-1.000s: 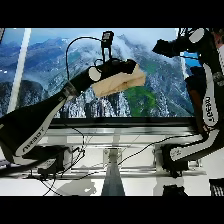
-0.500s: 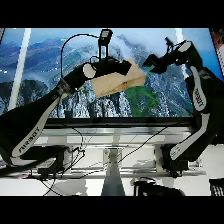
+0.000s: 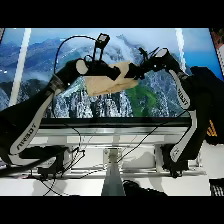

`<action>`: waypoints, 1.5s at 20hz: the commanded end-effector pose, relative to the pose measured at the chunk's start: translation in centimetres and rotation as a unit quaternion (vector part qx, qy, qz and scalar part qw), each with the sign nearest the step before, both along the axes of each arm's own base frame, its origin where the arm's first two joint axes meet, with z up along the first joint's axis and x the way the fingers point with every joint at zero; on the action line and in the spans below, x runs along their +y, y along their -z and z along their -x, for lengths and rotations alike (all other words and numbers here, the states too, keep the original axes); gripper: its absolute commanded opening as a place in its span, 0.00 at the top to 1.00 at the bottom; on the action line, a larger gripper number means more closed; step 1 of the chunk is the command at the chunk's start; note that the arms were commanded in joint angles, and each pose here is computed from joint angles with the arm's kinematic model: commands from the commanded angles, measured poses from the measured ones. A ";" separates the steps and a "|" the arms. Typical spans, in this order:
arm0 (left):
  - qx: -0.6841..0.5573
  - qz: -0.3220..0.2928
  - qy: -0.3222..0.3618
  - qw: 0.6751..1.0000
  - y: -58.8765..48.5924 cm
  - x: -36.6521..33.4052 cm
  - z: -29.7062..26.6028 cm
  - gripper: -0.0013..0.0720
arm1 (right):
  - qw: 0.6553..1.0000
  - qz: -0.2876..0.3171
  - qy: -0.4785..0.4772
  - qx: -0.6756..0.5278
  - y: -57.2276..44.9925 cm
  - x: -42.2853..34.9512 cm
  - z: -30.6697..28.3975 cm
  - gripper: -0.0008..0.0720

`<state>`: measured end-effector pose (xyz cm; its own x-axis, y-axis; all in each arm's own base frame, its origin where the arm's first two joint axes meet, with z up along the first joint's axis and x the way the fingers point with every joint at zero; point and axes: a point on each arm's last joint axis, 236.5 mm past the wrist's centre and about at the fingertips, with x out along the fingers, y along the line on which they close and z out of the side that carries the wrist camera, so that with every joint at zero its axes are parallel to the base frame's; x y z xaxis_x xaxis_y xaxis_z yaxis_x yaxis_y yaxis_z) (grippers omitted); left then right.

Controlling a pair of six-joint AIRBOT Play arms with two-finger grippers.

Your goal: Fold the clothes and pants, and hang the long-sleeved shirts on hangers.

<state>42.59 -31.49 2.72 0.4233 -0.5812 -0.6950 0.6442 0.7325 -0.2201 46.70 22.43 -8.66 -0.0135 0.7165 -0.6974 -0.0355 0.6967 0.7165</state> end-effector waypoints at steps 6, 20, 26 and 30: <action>0.090 -0.190 -0.125 0.970 -2.2 22.2 2.0 0.96 | 0.957 0.191 0.133 -0.173 -13.3 -14.2 -6.8 0.98; 0.037 -0.159 -0.207 0.965 -8.6 27.2 2.8 0.96 | 0.695 0.450 0.562 0.011 -31.9 -47.5 23.2 0.98; 0.037 -0.159 -0.207 0.965 -8.6 27.2 2.8 0.96 | 0.655 0.442 0.610 0.060 -32.0 -49.5 28.2 0.04; 0.037 -0.159 -0.207 0.965 -8.6 27.2 2.8 0.96 | 0.690 0.431 0.580 0.030 -31.8 -48.6 26.1 0.73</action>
